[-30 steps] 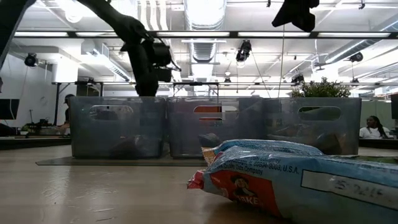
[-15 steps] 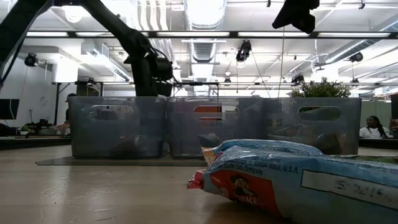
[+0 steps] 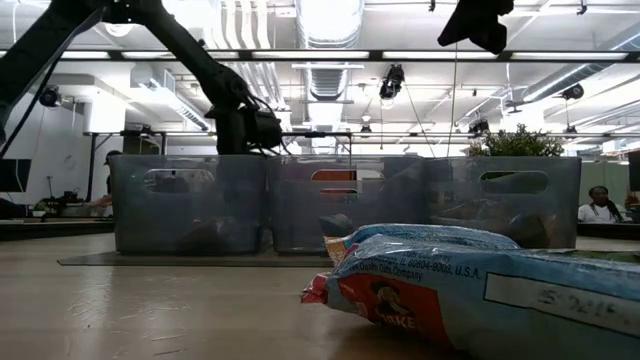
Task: Pick and place Granola Bars by type
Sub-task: Put the red granola bar into the left black bin
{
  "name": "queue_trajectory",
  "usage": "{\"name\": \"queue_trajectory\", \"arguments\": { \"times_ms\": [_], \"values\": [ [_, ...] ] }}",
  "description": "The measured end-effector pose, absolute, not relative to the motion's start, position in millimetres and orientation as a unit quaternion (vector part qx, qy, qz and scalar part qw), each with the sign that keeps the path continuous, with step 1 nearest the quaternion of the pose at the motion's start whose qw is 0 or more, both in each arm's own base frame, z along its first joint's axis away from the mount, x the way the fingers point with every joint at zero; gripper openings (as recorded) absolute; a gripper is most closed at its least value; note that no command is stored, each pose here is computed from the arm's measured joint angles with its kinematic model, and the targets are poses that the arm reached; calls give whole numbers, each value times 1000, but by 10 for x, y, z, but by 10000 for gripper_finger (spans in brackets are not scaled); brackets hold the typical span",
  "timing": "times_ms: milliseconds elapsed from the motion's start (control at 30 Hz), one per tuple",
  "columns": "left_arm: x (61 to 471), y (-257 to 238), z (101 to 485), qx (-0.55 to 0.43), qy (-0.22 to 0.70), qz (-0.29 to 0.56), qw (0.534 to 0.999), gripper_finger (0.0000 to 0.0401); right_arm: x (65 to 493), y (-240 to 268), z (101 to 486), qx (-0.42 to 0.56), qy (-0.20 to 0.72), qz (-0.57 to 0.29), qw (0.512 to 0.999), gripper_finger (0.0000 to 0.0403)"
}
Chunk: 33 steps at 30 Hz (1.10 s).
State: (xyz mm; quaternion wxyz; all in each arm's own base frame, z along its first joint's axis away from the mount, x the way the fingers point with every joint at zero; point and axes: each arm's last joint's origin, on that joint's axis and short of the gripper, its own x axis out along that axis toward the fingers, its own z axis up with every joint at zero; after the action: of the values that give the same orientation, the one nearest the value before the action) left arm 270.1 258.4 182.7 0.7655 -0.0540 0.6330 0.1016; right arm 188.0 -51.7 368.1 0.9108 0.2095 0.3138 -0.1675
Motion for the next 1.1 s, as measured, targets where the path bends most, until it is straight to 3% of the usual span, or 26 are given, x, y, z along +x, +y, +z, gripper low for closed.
{"name": "queue_trajectory", "arguments": {
  "times_ms": [900,1100],
  "values": [
    [2716,2636,1609,-79,655,118,742,190,1880,-517,3682,210,313,-168,911,8],
    [2717,2641,1608,-85,654,129,741,165,1880,-518,3682,209,313,-169,911,8]
  ]
}}
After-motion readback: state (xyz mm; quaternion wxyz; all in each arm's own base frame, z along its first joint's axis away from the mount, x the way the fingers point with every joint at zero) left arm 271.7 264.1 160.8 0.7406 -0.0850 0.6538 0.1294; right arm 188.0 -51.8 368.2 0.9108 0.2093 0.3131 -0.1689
